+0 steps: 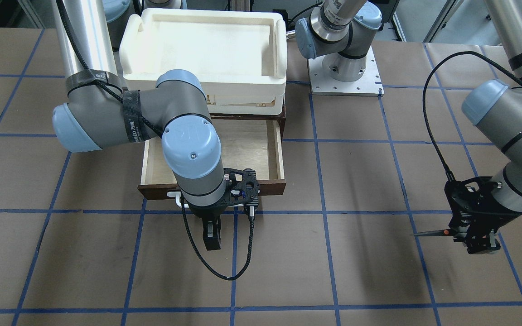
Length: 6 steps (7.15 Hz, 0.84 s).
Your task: Place scissors in drawer with both arms
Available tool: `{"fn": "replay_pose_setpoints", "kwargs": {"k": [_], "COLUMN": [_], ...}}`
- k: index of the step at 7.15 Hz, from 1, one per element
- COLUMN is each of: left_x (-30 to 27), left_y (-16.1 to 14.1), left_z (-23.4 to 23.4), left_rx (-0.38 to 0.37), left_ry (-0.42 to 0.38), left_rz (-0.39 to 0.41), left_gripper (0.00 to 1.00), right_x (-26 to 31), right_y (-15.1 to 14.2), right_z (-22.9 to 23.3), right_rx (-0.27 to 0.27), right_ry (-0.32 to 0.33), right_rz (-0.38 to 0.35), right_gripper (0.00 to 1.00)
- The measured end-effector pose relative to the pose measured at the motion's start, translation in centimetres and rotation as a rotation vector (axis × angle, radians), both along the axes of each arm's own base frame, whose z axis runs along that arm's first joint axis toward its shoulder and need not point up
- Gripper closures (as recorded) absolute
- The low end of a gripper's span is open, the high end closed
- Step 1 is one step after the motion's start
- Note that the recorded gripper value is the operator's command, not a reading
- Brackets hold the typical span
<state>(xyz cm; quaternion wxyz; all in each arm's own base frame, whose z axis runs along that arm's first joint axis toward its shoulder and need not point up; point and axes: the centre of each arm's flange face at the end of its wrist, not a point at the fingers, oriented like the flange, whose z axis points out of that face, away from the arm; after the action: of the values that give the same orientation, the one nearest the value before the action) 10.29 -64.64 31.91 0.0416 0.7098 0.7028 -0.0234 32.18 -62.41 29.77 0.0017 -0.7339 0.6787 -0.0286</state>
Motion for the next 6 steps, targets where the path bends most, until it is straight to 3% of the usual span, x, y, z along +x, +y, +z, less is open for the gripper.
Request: {"fn": "replay_pose_setpoints", "kwargs": {"k": [6], "left_x": [-0.01], "left_y": [-0.03], "left_z": [-0.07], "left_rx": [0.000], "left_ry": [0.002], "left_rz": [0.000], "left_gripper": [1.00], "right_x": [-0.38], "right_y": [-0.80], "right_z": [0.11], "right_rx": [-0.034], "right_ry": [-0.012], "right_rz": [-0.010], "right_gripper": [0.00]}}
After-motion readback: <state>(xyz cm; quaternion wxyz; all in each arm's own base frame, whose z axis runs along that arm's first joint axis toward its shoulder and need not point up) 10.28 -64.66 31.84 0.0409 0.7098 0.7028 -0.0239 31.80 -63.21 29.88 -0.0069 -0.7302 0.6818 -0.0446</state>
